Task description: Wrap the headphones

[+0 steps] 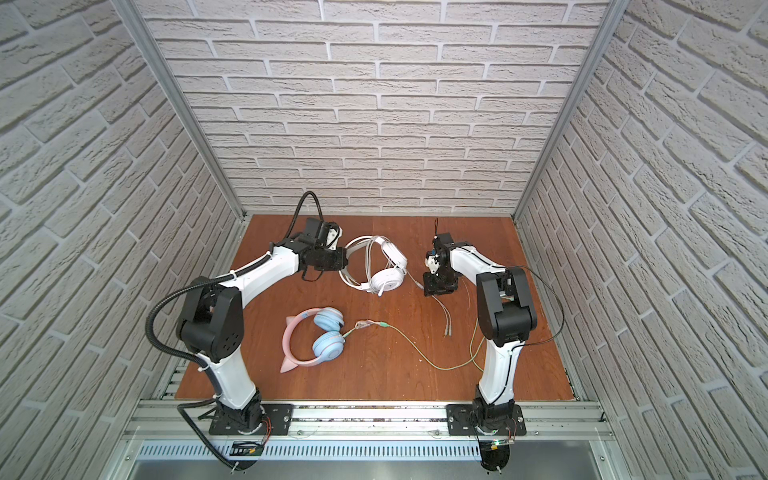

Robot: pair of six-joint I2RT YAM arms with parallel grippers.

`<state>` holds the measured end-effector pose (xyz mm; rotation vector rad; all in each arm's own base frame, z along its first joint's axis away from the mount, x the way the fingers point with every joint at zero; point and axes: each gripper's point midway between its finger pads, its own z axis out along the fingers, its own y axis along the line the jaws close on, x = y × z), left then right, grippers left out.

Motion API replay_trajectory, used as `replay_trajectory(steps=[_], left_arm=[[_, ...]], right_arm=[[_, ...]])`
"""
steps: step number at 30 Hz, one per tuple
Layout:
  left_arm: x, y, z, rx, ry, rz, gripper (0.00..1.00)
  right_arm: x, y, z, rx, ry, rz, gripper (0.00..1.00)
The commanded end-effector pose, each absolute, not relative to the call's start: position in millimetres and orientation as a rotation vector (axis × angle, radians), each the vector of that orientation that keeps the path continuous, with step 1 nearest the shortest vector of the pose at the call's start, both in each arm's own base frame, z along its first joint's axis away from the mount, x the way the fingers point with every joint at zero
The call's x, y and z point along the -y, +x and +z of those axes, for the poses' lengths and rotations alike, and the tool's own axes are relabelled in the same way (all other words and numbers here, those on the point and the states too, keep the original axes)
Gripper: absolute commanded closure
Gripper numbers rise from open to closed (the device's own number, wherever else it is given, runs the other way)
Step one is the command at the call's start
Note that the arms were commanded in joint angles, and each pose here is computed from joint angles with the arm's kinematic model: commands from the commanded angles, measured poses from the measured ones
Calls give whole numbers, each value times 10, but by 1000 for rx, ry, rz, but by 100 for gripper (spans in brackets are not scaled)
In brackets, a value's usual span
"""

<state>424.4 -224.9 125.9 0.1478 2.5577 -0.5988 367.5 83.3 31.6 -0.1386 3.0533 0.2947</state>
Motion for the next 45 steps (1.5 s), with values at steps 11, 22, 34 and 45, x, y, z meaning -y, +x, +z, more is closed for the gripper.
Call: replay_trajectory(steps=[11,22,34,45], left_arm=[[2184,4462,1378,-2502,86,-636,100],[2114,4472,1389,-2510,77,-627,100],[2034,4450,1383,-2543,80,-590,100],[1971,4459,1437,-2538,29,-575,100]], right_arm=[[-893,3543,300,-3091,-192,261,55],[-808,3610,625,-2985,-139,228,55],[-564,3465,256,-3115,-112,58,62],[-817,3287,152,-3181,-198,241,65]])
